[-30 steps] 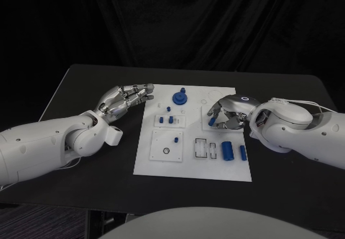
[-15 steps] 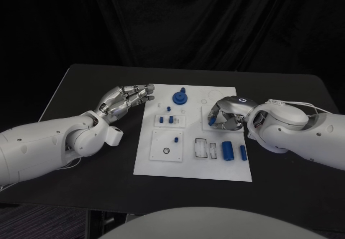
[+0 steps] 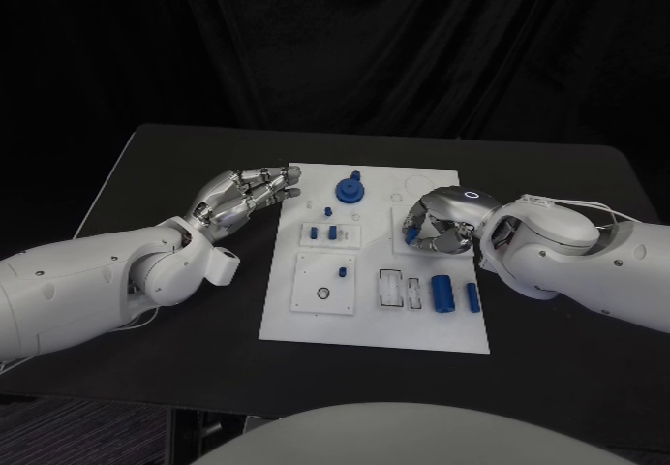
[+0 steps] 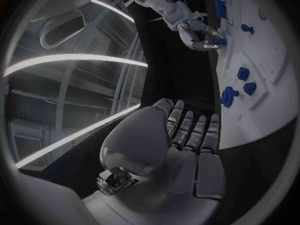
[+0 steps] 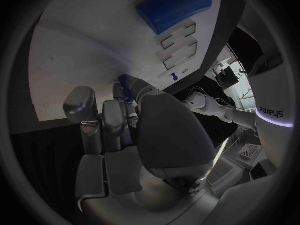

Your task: Assemble the parts on the task board

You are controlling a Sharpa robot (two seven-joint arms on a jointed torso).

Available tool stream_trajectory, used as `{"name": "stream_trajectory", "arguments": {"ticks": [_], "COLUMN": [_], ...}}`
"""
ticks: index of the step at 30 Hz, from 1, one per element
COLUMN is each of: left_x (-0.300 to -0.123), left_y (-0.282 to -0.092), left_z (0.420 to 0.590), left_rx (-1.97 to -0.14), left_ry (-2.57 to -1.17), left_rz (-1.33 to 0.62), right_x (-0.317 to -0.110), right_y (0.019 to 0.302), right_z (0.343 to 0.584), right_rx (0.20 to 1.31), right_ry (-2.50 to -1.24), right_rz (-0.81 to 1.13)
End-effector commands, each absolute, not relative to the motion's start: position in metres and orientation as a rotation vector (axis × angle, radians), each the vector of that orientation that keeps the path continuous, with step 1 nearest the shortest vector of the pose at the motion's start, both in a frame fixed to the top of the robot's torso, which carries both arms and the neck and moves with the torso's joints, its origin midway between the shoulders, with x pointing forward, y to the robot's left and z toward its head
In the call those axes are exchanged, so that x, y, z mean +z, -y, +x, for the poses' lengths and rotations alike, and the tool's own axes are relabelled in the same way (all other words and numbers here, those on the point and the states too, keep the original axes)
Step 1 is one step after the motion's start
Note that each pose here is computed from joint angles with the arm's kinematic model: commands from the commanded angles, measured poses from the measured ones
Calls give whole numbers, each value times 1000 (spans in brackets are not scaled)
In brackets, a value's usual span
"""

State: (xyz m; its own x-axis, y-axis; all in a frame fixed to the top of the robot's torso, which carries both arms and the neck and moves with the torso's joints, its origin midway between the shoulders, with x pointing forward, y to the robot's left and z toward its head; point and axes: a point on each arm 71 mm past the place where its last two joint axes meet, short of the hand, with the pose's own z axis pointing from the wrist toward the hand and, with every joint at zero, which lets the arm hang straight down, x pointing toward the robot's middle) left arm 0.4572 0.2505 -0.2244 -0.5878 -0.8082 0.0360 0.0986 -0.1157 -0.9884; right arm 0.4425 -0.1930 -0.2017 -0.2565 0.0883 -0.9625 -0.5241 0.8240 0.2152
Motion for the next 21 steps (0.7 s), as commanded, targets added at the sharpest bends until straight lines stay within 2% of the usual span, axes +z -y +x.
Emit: {"name": "stream_trajectory", "arguments": {"ticks": [1,13,21], "left_x": [-223,-224,-224], "left_y": [-250,-251,-251], "left_z": [456,455,455], "left_rx": [-1818,-1809,-1809], "left_ry": [-1473,-1479,-1484], "left_rz": [-792,-798,-800], "right_x": [-195,-178,-164], "right_y": [191,187,165], "right_z": [439,427,409], "right_rx": [641,684,768], "right_ry": [-1667,-1629,-1607], "right_rz": [-324,-300,-343]}}
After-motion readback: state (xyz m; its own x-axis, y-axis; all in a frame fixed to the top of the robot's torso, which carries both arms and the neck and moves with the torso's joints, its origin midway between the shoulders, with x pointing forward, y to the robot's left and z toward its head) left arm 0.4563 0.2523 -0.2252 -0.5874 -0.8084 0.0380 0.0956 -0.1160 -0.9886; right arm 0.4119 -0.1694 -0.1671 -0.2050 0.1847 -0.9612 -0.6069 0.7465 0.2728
